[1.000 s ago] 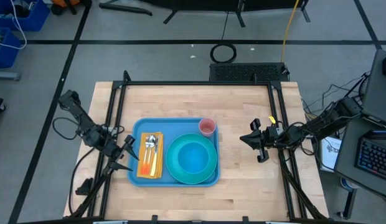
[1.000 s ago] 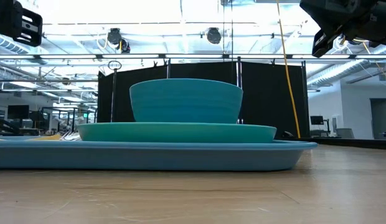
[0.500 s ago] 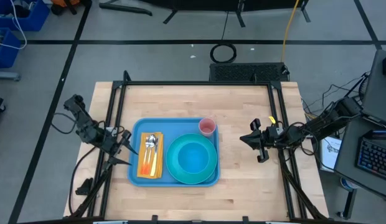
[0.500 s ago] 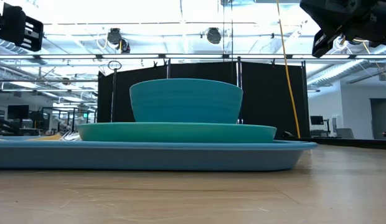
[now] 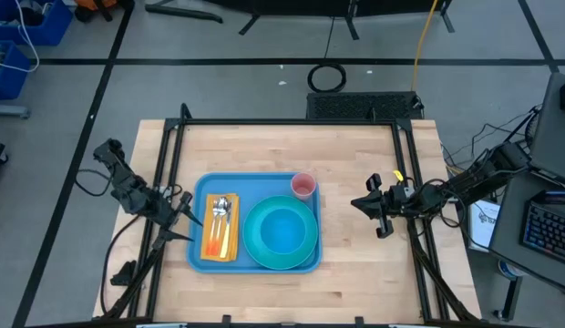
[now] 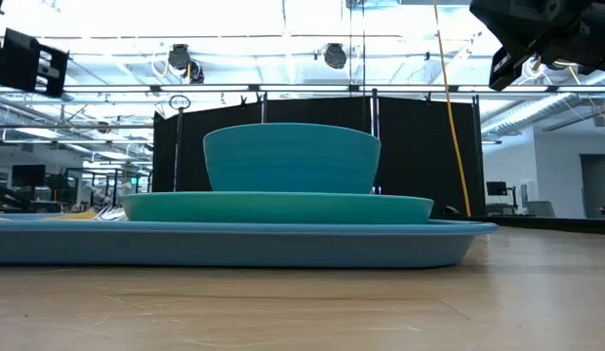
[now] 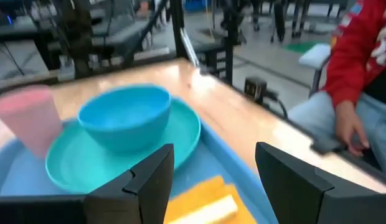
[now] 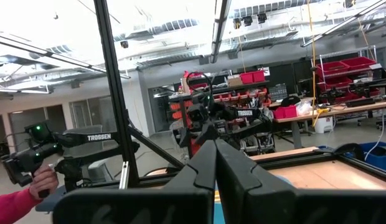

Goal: Set up tray
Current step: Return to Home Position

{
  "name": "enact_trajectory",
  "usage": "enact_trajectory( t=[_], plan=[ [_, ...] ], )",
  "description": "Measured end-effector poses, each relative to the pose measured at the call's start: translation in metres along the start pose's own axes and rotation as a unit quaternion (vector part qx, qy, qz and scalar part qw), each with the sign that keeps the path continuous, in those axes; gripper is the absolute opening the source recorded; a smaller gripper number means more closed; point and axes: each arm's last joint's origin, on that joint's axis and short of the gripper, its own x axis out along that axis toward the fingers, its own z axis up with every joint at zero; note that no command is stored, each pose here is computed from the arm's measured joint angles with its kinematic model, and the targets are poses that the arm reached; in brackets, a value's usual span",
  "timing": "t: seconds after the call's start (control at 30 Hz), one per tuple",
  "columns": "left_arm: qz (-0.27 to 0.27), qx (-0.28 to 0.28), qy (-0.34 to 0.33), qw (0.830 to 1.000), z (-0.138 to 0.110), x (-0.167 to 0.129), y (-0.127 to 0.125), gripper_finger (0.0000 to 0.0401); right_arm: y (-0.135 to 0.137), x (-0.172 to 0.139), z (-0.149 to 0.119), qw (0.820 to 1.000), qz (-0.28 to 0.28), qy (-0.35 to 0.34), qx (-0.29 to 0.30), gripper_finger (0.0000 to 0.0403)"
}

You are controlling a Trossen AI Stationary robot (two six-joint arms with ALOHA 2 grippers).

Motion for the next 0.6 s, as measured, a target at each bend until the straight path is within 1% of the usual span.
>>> enact_trajectory(
  t=[0.1,0.23,0.33,0.4,0.57,0.6],
  plan=[
    [0.004,-0.005,0.016,1.0,-0.004,0.0,0.0,0.023,0.0,0.0,0.0,1.0,0.0,0.0,0.0,0.0],
    [0.009,0.003,0.005,1.0,0.002,-0.002,0.001,0.023,0.0,0.0,0.0,1.0,0.0,0.0,0.0,0.0],
    [-0.006,0.014,-0.004,1.0,0.007,-0.004,0.001,0.023,0.0,0.0,0.0,1.0,0.0,0.0,0.0,0.0],
    [-0.019,0.016,0.0,1.0,0.004,-0.002,0.0,0.023,0.0,0.0,0.0,1.0,0.0,0.0,0.0,0.0],
    [-0.017,0.016,0.003,1.0,-0.01,0.006,-0.003,0.023,0.0,0.0,0.0,1.0,0.0,0.0,0.0,0.0],
    [-0.018,0.018,0.0,1.0,-0.01,0.006,-0.003,0.023,0.0,0.0,0.0,1.0,0.0,0.0,0.0,0.0]
  ],
)
